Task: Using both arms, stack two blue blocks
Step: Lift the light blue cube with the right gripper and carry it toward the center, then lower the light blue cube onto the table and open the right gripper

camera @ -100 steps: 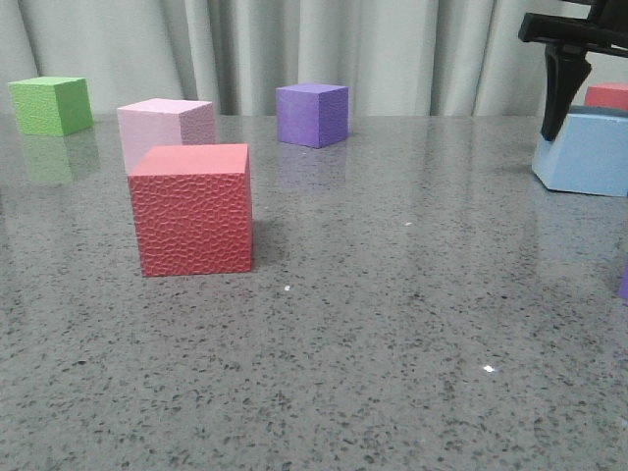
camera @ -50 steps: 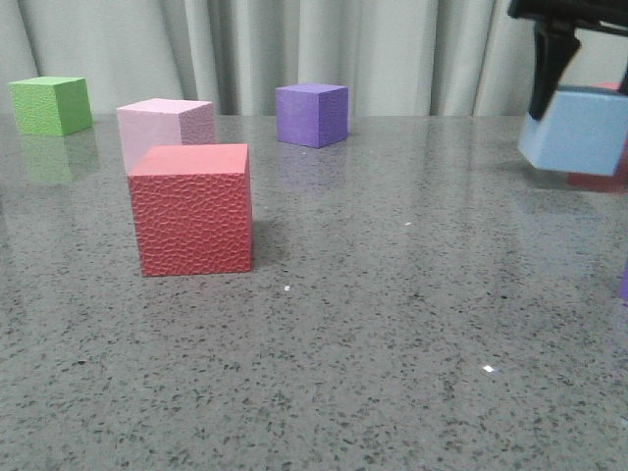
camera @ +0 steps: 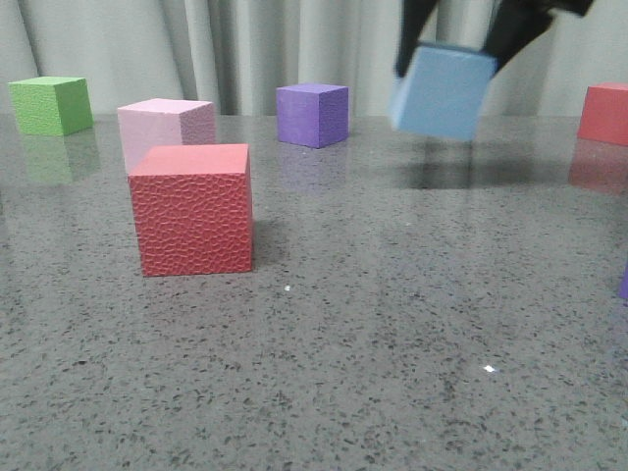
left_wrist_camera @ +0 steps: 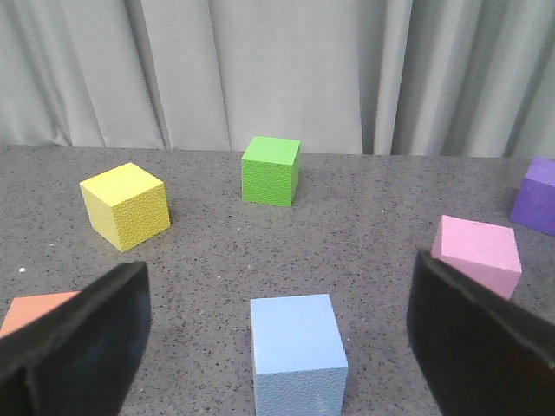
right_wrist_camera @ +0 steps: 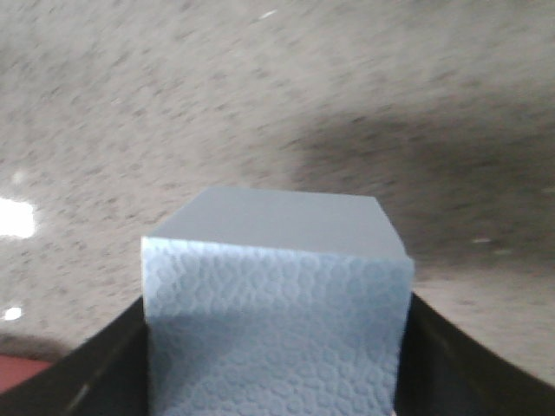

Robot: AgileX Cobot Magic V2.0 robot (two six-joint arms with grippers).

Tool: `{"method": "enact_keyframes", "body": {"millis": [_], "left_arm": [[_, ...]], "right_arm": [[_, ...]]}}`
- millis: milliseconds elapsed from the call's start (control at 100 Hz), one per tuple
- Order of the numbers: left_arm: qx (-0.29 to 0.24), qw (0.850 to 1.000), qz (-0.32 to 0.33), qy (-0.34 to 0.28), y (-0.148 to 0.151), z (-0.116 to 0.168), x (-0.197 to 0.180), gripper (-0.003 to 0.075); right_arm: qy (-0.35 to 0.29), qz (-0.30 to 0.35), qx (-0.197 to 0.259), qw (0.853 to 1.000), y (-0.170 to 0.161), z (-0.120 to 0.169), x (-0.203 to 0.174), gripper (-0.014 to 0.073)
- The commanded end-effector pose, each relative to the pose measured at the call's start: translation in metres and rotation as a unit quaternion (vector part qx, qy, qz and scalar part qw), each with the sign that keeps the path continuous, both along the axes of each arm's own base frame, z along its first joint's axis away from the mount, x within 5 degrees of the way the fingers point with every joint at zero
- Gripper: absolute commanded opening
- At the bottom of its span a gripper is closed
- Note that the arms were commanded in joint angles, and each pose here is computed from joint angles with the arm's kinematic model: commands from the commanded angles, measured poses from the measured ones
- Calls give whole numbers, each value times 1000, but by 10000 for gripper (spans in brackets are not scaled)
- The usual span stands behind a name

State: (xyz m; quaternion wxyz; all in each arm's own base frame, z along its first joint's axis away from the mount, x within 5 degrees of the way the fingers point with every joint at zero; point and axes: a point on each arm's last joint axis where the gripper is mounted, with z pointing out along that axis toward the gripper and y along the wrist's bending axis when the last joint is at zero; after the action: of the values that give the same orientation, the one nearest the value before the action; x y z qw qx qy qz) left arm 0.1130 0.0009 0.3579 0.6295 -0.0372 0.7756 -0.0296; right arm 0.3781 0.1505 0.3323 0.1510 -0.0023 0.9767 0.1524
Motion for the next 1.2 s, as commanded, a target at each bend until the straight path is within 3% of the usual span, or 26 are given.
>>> {"method": "enact_keyframes", "body": {"millis": [0, 280, 1190], "left_arm": [[-3, 998, 3, -56, 0, 20, 1, 584], [-3, 998, 3, -56, 0, 20, 1, 584], [-12, 998, 2, -57, 0, 20, 1, 553]], "right_arm": [[-46, 3, 44, 998, 16, 25, -8, 475], [-32, -1, 76, 997, 42, 5, 0, 475], [-39, -4, 82, 996, 43, 4, 3, 479]]}}
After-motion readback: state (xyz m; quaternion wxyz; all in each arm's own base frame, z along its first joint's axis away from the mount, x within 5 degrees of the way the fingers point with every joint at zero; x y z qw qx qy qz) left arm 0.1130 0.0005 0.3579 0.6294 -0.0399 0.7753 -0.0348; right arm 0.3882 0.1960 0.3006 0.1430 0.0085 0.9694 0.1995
